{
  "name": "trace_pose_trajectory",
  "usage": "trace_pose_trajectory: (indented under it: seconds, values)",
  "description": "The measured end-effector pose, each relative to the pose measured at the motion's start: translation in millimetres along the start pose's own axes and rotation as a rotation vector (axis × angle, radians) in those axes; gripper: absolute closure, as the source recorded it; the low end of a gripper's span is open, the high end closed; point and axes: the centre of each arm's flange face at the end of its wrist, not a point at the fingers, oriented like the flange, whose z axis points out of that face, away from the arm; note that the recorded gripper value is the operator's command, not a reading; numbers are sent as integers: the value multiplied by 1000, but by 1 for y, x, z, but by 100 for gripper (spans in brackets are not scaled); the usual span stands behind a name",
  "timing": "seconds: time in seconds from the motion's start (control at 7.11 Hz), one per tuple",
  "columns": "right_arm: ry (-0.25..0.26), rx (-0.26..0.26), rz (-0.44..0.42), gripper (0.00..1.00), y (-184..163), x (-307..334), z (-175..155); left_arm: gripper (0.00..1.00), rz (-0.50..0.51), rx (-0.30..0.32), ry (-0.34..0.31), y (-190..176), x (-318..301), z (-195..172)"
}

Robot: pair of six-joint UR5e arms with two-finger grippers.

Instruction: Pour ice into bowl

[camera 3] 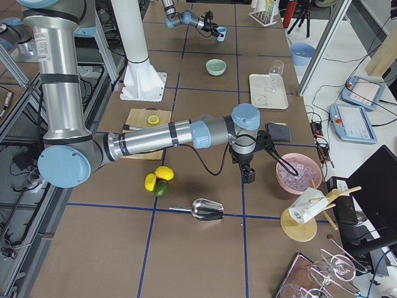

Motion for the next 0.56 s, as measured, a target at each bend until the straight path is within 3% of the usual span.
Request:
trace_pose_trajectory:
  seconds: [0.28, 0.42, 0.56]
  values:
    - [0, 0, 0, 0, 0, 0, 0, 1, 3, 6, -14, 8, 2, 12]
    - [0, 0, 0, 0, 0, 0, 0, 8, 2, 8, -14, 12, 8, 18]
    - [0, 1, 0, 0, 0, 0, 0, 55, 1, 9, -14, 14, 11, 21]
